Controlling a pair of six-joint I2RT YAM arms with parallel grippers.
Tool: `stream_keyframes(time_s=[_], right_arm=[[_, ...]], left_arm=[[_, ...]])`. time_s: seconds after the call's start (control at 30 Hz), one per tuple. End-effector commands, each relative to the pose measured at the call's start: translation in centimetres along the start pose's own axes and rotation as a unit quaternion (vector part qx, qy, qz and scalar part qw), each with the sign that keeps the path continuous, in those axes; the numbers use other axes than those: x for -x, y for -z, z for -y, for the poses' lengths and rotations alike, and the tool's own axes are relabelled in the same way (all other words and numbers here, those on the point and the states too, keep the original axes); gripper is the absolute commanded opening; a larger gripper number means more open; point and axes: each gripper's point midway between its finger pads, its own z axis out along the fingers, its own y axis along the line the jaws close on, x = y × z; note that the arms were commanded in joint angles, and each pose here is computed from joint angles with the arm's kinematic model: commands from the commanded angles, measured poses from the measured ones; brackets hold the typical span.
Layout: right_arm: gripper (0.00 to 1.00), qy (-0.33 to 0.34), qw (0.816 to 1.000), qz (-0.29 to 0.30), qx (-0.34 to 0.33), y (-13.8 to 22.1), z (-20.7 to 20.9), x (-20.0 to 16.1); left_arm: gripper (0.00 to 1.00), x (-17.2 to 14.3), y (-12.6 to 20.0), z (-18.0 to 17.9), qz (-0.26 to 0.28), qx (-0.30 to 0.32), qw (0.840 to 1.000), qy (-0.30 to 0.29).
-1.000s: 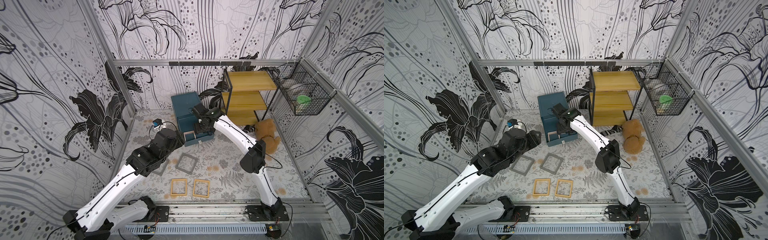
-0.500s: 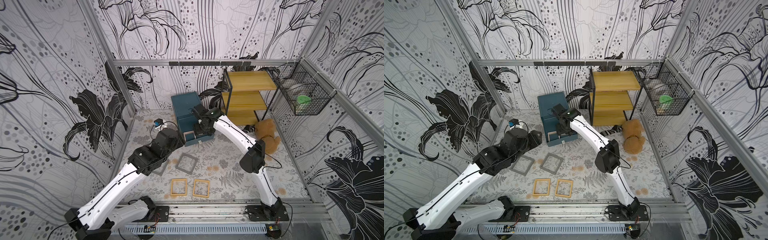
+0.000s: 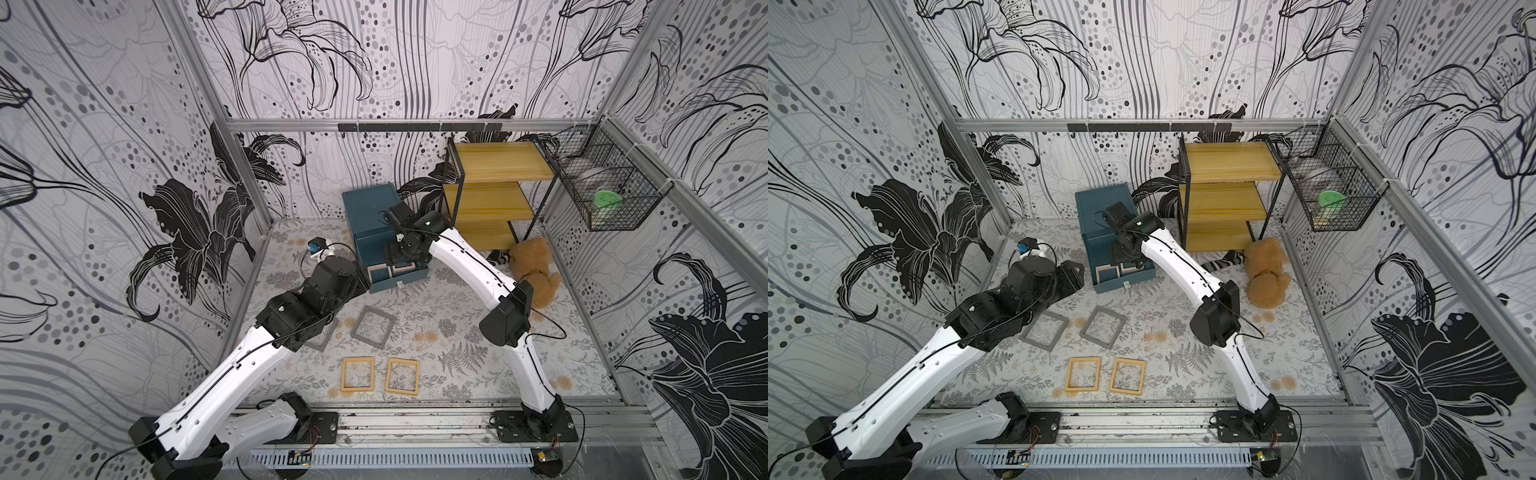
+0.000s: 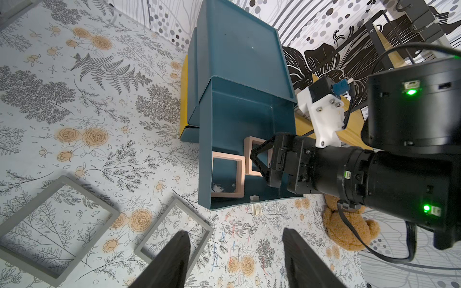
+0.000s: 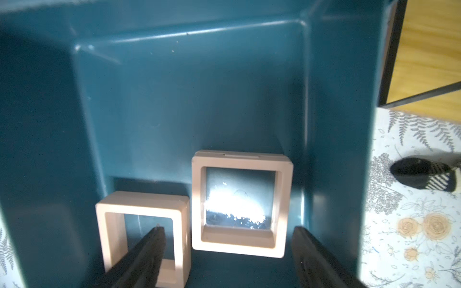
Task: Place the brooch boxes into the drawer by color
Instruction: Place the brooch box in the drawer.
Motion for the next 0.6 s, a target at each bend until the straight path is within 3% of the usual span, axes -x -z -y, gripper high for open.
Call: stream_keyframes(time_s=[0.0,0.13,0.3,0.57], right_arm=[[0.79,-0.025,0.998,0.048,0.021,4.6,0.0,2.0],[0.71,-0.055,0.994,0.076,0.055,7.9,-0.2,2.5],[0.63,-0.121,0.981,0.077,0.134,10.4,-0.4,0.6],[0.52,-0.252,0.933,0.034,0.255,11.4,1.1,-4.3]], left_arm=[[0.65,1.6,0.1,0.9,0.016,-0.015,1.0,0.003],[0.66,3.1,-1.2,0.2,0.014,-0.011,1.0,0.017],[0.68,5.1,-3.3,-0.4,0.012,-0.005,0.999,0.034],[0.67,7.4,-7.6,-0.4,0.009,-0.012,0.999,0.047]])
